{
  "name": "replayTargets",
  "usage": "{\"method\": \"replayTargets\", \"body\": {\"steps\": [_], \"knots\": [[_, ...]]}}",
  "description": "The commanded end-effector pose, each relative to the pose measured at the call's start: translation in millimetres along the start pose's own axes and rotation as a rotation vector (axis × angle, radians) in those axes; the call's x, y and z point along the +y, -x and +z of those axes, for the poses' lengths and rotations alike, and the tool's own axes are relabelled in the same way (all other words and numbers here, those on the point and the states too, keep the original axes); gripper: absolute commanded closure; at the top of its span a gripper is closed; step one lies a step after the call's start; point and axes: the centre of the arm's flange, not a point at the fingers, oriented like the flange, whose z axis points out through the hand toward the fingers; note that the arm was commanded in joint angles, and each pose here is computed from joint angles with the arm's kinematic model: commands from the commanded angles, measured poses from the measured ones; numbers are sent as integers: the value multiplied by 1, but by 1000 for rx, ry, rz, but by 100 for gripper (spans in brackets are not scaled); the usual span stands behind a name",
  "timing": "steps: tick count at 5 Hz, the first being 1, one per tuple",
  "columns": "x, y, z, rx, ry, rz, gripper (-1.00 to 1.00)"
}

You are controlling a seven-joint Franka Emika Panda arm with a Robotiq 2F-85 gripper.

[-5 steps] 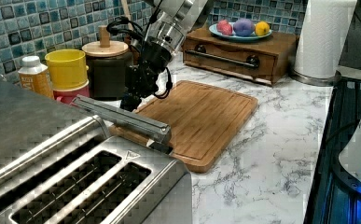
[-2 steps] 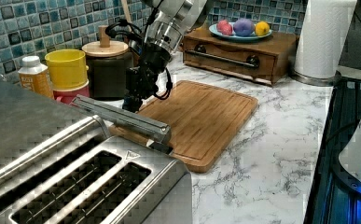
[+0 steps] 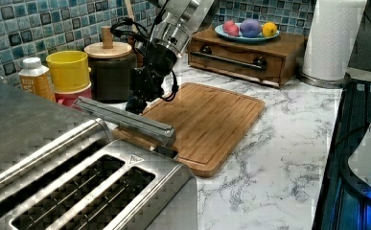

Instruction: Close the oven.

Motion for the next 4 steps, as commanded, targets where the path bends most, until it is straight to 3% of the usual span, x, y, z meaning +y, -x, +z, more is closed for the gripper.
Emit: {"method": "replayTargets", "body": {"steps": [1,4], "knots": [[-241,-1,-9,-42,-154,-373,100],[-328,30,18,-49,68,-476,100]]}}
